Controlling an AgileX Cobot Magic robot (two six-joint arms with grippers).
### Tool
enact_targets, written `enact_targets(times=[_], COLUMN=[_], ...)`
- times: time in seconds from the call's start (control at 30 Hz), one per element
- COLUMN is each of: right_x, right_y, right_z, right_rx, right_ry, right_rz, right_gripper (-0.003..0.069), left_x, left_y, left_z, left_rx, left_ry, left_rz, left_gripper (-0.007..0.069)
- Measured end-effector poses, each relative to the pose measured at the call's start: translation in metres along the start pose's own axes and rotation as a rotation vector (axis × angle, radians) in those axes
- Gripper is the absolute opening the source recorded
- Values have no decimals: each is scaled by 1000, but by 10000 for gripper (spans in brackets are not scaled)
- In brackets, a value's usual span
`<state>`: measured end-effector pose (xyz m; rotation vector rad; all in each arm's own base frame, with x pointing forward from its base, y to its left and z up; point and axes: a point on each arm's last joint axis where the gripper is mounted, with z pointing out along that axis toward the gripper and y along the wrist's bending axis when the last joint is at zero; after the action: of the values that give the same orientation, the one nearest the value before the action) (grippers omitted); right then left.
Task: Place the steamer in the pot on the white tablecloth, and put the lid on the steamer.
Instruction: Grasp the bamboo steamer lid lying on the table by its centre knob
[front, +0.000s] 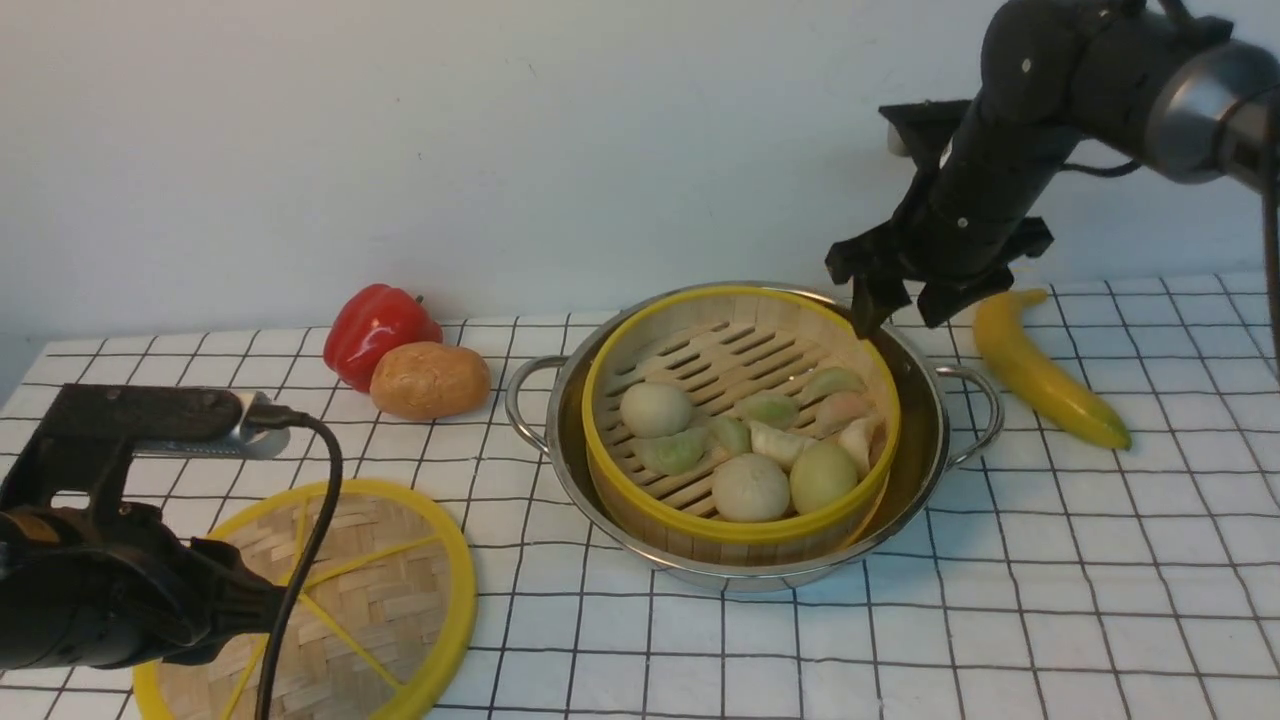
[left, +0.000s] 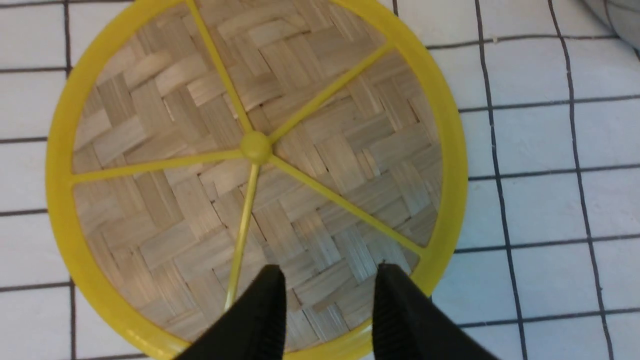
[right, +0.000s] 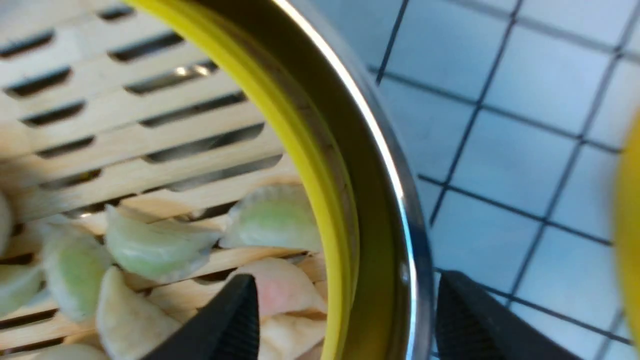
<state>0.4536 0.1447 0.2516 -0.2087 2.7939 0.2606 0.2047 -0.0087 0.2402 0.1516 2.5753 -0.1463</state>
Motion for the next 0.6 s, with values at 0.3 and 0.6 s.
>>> enact_targets(times=[0.3, 0.6], right_x=[8, 103], right_y=[8, 17], right_z=[-142, -345], right_rx=[-27, -90], right_ry=[-286, -741], right_rz=[-34, -96], right_gripper=[456, 400], left_x=[-8, -22], left_y=[10, 20], left_z=[42, 87], left_rx=[-32, -41], left_ry=[24, 96], left_rz=[-23, -38], left_gripper=[243, 243])
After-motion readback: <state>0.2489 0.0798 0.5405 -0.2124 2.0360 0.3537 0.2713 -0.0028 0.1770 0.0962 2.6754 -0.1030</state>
